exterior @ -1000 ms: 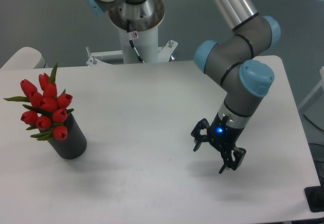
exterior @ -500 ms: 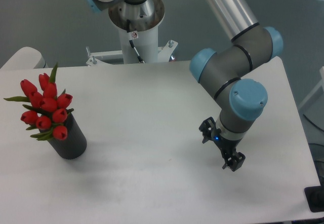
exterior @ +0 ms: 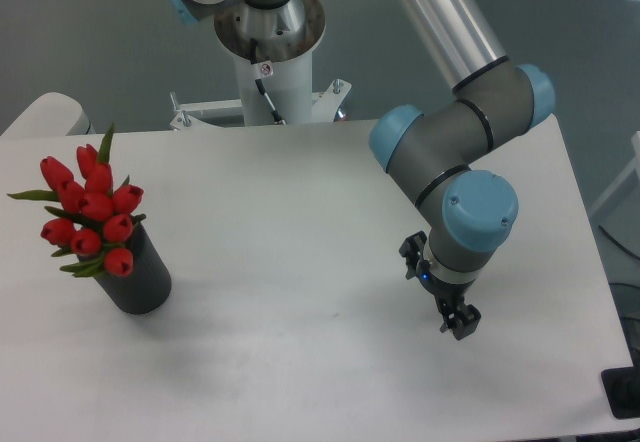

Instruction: Insert the flowers into the vase

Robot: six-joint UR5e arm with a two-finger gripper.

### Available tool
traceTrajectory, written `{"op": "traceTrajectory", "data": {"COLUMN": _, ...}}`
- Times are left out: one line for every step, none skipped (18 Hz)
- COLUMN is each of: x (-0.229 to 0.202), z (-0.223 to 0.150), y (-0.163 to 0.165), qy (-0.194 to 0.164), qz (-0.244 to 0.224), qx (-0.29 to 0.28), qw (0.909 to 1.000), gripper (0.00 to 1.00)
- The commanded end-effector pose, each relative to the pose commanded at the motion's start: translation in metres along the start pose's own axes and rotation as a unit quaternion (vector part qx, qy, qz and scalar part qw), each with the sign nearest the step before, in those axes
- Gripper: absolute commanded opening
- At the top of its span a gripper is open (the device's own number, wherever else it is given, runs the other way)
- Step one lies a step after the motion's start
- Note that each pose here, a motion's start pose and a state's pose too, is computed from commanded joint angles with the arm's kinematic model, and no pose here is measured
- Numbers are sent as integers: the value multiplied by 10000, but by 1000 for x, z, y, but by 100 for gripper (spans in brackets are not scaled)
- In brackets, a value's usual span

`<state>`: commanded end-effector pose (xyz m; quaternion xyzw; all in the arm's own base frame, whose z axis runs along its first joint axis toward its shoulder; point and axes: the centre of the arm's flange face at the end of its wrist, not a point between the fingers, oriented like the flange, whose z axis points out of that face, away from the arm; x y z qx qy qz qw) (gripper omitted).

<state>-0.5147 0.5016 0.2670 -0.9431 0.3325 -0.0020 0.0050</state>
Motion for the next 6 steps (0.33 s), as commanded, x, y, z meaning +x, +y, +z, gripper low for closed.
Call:
{"op": "traceTrajectory", "data": {"x": 0, "z": 0, "y": 0, "qy": -8, "qz": 23, "qx": 7, "qw": 10000, "gripper": 100}}
{"op": "traceTrajectory", "data": {"x": 0, "z": 0, "y": 0, "qy": -8, "qz": 69, "qx": 7, "qw": 10000, "gripper": 100}}
{"op": "traceTrajectory", "data": {"x": 0, "z": 0, "y": 0, "qy": -1, "qz": 84, "qx": 8, "qw": 10000, "gripper": 100}}
{"op": "traceTrajectory", "data": {"x": 1, "z": 1, "y": 0, "qy": 7, "qz": 84, "qx": 8, "qw": 10000, "gripper": 100}}
{"op": "traceTrajectory", "data": {"x": 1, "z": 2, "y": -1, "qy": 15, "qz": 92, "qx": 2, "qw": 10000, "gripper": 100}}
{"op": "traceTrajectory", "data": {"x": 1, "z": 2, "y": -3, "qy": 16, "qz": 107, "qx": 1, "qw": 9999, "gripper": 100}}
